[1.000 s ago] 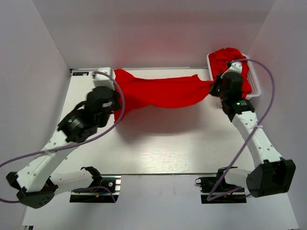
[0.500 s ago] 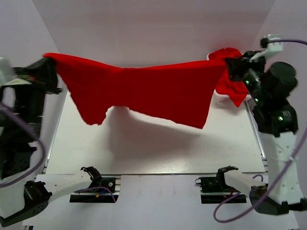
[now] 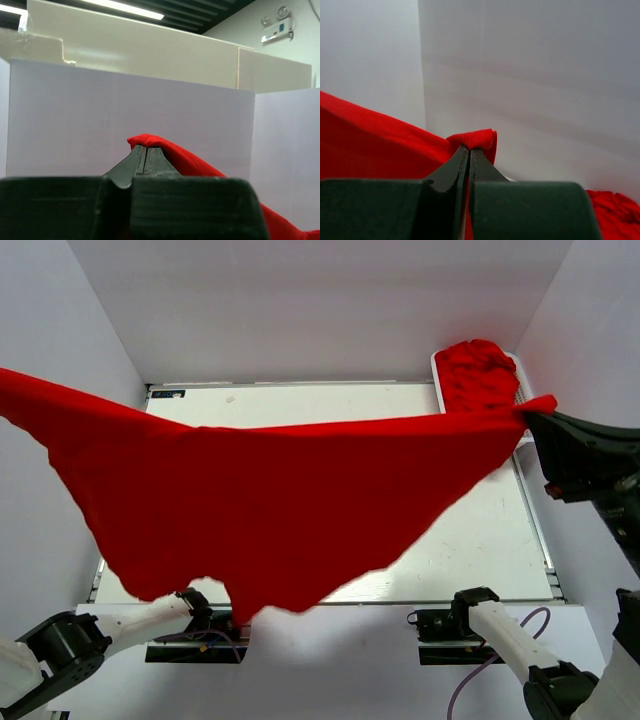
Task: Fold and stack the t-shirts
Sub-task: Flatten out the tshirt
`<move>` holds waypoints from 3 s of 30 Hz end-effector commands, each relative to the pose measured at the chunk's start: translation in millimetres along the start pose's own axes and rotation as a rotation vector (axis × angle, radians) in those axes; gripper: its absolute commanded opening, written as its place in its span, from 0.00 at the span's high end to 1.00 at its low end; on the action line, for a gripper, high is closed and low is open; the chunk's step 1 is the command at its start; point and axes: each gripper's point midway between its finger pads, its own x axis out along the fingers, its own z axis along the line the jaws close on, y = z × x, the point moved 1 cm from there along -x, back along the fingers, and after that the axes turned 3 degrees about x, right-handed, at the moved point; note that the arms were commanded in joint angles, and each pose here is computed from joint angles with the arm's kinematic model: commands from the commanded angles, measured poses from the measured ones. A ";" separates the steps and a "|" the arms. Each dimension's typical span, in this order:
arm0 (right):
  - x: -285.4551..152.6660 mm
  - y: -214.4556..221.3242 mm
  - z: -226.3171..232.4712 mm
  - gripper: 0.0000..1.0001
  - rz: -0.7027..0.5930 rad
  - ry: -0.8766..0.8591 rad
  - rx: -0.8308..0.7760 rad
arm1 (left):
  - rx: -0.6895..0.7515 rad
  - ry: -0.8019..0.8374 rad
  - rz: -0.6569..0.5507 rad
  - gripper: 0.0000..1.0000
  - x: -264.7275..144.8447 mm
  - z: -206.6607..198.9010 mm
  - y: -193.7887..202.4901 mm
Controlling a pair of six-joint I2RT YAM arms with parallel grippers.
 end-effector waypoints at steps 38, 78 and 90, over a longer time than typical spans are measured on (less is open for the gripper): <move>187.6 594.8 -299.0 1.00 0.934 0.657 0.170 | 0.429 -0.347 1.099 1.00 -3.1 108.3 799.3; -7.9 17.3 -26.1 1.00 0.012 0.162 -0.006 | 0.265 -0.327 0.056 1.00 5.6 13.2 41.3; 68.5 212.3 -124.9 1.00 0.386 0.383 0.149 | 0.334 -0.429 0.479 1.00 53.0 65.7 270.5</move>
